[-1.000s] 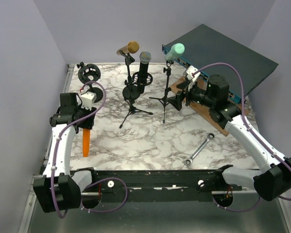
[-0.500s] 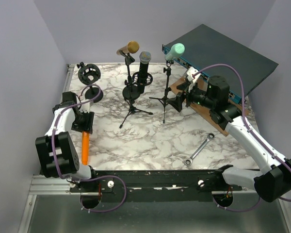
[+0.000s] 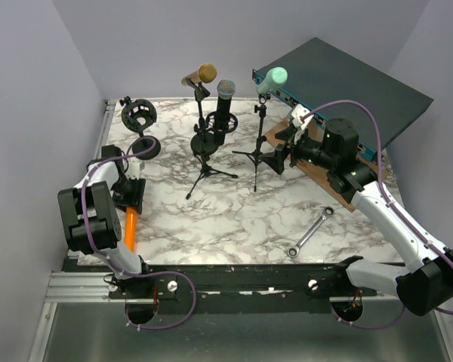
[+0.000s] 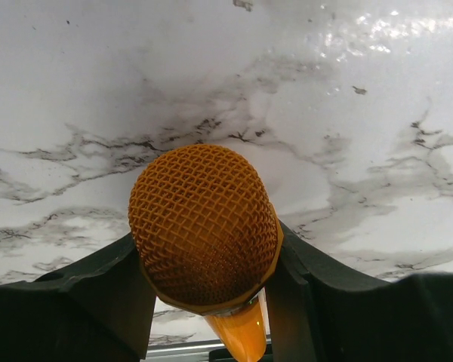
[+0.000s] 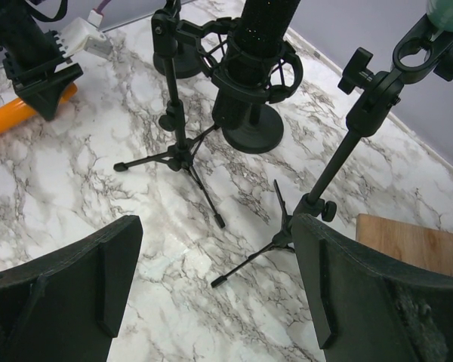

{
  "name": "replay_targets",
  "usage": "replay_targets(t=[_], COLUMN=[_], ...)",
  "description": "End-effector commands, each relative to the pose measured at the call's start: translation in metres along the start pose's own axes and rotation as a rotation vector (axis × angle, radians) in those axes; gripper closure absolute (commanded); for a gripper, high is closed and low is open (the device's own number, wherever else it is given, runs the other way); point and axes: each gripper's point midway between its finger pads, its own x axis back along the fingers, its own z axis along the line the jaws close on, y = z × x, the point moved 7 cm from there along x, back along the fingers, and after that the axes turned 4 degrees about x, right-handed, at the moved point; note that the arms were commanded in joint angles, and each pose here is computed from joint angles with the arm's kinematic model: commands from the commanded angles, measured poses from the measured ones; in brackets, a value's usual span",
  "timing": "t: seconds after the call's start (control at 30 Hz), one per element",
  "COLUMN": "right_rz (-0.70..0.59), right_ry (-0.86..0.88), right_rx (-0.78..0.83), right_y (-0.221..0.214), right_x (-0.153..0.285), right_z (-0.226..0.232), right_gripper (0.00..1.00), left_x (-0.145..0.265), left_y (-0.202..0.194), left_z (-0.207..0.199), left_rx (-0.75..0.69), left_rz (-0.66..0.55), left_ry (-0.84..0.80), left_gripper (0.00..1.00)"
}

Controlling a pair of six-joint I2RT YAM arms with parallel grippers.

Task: Remove the microphone from the stand

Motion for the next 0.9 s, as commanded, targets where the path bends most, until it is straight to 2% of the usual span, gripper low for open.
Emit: replay_targets(t=[0.0,0.57,0.73,0.87], right_rz=[-0.033,-0.039,-0.040,-0.040], right_ry=[0.022,0.022,0.023,0.020], right_rx=[0.031,0.048,0.046,0.049], right_y=[0.005,0.007,0.007,0.007], right_x=[0.002,0.005,0.005,0.005], right_z=[0.004,0.005,0.005,0.005], right_gripper=[0.12,0.11,0.11,0.11], left_x=[-0.004,-0.001,0.006,0.013], left_y=[0.007,0.013,0.014,0.011], left_z=[0.012,0.012,0.009,0.007], left_rx=[0.013,0.011,0.004,0.000], left_rz=[0.029,0.045,0.023,-0.004], left_ry=[0.061,0.044,0.027,0.017], left_gripper=[0.67,0.42,0.28,0.22])
